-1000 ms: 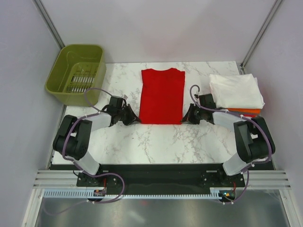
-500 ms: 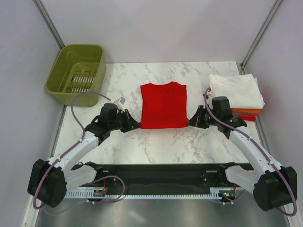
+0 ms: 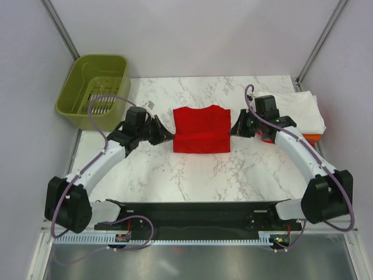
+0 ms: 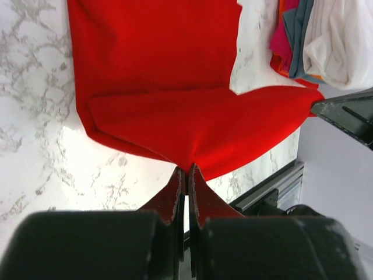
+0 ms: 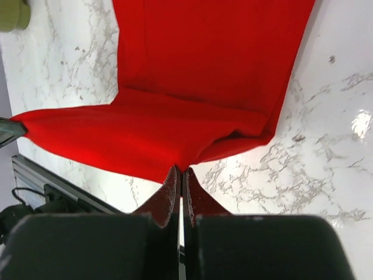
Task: Fold and stack the t-shirts
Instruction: Fold the tshirt
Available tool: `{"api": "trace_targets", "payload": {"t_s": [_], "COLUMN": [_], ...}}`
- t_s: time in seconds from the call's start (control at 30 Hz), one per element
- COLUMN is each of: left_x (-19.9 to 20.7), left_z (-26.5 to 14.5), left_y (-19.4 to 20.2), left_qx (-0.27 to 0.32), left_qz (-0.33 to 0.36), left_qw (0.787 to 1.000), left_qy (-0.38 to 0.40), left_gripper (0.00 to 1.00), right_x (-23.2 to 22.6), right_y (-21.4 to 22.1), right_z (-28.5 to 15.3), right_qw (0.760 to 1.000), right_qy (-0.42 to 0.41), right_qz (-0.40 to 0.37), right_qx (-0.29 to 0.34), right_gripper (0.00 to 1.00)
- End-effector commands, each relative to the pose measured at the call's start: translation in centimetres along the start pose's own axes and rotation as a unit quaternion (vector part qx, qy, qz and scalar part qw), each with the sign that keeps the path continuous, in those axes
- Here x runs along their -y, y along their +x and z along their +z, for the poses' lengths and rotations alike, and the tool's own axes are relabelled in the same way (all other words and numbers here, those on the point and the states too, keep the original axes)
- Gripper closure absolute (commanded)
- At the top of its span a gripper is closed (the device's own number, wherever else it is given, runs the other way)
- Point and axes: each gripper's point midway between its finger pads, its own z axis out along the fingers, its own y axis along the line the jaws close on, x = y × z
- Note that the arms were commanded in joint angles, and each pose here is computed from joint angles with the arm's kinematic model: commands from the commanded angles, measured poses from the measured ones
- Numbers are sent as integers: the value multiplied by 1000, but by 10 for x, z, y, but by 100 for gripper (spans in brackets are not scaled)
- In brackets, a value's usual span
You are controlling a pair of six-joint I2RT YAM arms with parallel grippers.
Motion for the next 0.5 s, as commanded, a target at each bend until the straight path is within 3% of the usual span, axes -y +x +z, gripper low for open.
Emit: {"api": "trace_targets", "payload": {"t_s": [0.0, 0.47], "left_x": [17, 6], "left_z": [5, 93], "left_y": [-39, -136], "left_qx": [27, 29], "left_qz": [7, -38], "left_qw": [1000, 999], "left_qy": [7, 0], "left_gripper": [98, 98], "right_x": [7, 50], "right_y": [-34, -122], "right_z": [5, 66], "right_qw": [999, 995], "right_qy": [20, 59], "right_qz": [-4, 61], "right_qx": [28, 54], "right_gripper": [100, 100]}}
